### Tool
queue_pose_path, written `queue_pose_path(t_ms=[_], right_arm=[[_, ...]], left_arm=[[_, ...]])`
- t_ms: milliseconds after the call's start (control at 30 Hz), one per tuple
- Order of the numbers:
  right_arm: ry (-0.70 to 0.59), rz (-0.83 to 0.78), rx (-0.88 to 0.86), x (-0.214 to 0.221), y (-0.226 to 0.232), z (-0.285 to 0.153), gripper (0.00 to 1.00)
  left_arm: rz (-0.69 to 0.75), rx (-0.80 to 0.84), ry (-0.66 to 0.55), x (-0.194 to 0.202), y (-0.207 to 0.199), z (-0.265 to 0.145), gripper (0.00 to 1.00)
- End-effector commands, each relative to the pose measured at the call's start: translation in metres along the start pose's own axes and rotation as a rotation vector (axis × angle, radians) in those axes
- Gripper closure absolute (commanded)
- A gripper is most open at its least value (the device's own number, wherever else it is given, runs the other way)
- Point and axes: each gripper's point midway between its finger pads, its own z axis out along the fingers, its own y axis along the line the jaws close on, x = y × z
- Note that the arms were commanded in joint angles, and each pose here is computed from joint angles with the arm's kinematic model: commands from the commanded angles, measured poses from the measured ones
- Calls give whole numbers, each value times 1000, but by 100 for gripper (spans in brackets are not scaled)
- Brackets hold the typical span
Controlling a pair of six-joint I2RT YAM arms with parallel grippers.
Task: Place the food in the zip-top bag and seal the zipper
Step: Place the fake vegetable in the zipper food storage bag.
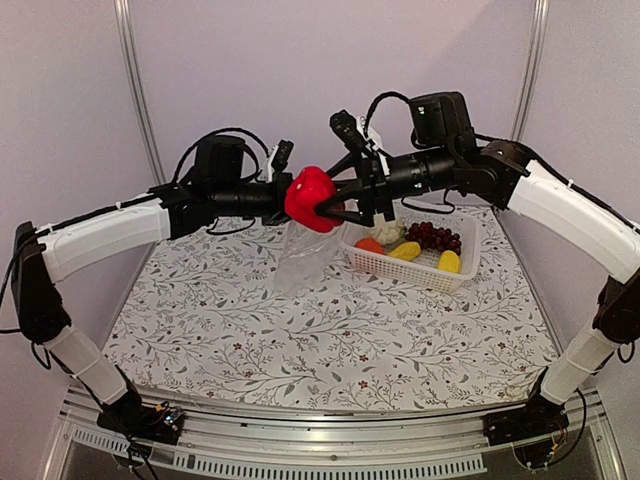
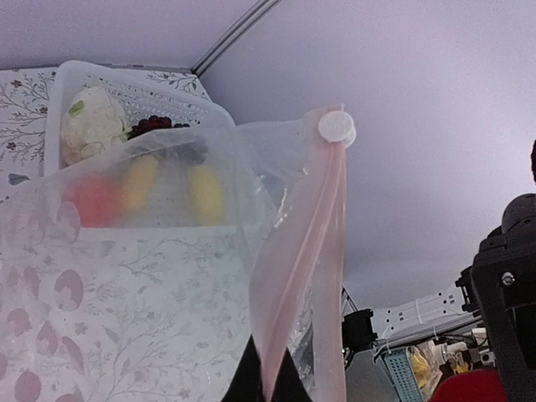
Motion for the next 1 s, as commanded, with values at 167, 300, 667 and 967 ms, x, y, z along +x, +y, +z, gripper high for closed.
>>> queue_pose_path(t_ms=[167,300,667,967], right_arm=[[-17,35,79,10,-33,4,39],[-16,58,95,20,-44,5,38],[-3,136,99,32,-52,17,35],[118,204,252,84,-78,26,28]], left_arm=[[-44,99,-27,0,-35,-24,100],[-69,122,-50,-1,-40,-30,100],[-81,75,-106,-6,-37,-46,100],[-63,-61,-205,-23,-14,-73,100]])
